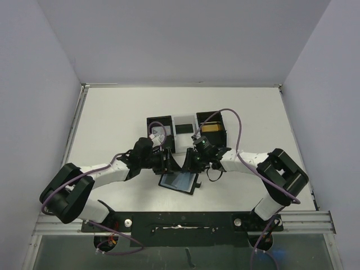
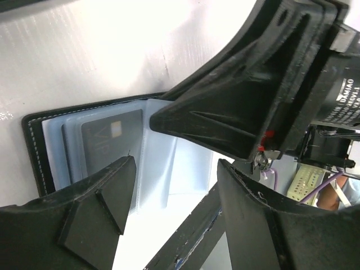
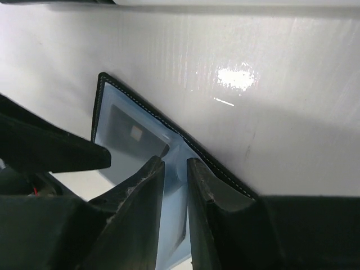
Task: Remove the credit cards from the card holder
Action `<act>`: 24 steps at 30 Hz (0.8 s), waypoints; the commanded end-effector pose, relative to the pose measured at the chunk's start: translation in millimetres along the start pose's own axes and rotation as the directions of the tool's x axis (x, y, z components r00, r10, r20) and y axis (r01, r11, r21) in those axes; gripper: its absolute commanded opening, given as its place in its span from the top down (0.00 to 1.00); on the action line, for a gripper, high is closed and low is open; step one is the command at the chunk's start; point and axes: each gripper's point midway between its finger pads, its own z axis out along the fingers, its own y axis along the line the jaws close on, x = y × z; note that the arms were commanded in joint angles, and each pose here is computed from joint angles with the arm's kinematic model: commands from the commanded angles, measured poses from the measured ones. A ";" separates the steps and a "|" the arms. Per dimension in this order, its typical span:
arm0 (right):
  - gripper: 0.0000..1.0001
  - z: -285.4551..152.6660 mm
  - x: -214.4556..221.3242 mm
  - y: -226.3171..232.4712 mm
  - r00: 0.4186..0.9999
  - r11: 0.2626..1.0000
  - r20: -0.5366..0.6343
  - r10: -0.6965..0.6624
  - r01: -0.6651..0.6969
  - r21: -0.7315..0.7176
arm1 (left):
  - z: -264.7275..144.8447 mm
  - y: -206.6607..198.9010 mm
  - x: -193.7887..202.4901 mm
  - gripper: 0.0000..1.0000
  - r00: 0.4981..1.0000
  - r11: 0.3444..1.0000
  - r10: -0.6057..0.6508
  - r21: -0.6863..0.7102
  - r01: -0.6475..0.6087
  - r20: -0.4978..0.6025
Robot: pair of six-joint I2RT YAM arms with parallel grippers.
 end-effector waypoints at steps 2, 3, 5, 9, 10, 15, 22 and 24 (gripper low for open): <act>0.75 -14.4 -16.5 23.2 0.997 0.985 0.079 -0.007 0.021 -0.171 | 5.2 -10.3 1.6 0.42 0.999 0.999 0.030 0.041 -0.028 -0.040; 0.75 -15.0 -16.2 23.2 0.997 0.983 0.078 0.001 0.014 -0.185 | 5.7 -10.9 4.2 0.42 0.998 0.998 0.027 0.051 -0.025 -0.052; 0.75 -17.5 -17.5 24.3 0.996 0.978 0.091 0.011 0.008 -0.209 | 6.4 -12.1 8.8 0.42 0.997 0.997 0.027 0.072 -0.021 -0.077; 0.74 -22.1 -19.1 23.1 0.994 0.973 0.108 0.016 0.010 -0.231 | 7.4 -15.4 17.4 0.42 0.992 0.994 0.023 0.108 -0.010 -0.121; 0.74 -22.4 -19.0 21.9 0.994 0.974 0.108 0.015 0.010 -0.228 | 7.0 -18.0 18.7 0.42 0.992 0.992 0.022 0.124 -0.006 -0.128; 0.69 -25.6 -19.3 13.1 0.993 0.978 0.111 0.034 -0.010 -0.211 | 5.3 -37.1 25.0 0.43 0.985 0.972 0.026 0.232 0.015 -0.173; 0.58 -46.3 -36.9 -13.4 0.973 0.993 0.205 0.105 -0.090 -0.081 | 20.8 -66.8 38.5 0.46 0.975 0.951 0.084 0.308 -0.018 -0.203; 0.57 -51.9 -39.5 -23.6 0.966 0.988 0.216 0.145 -0.131 -0.080 | 31.4 -66.7 48.8 0.47 0.968 0.952 0.092 0.307 -0.017 -0.232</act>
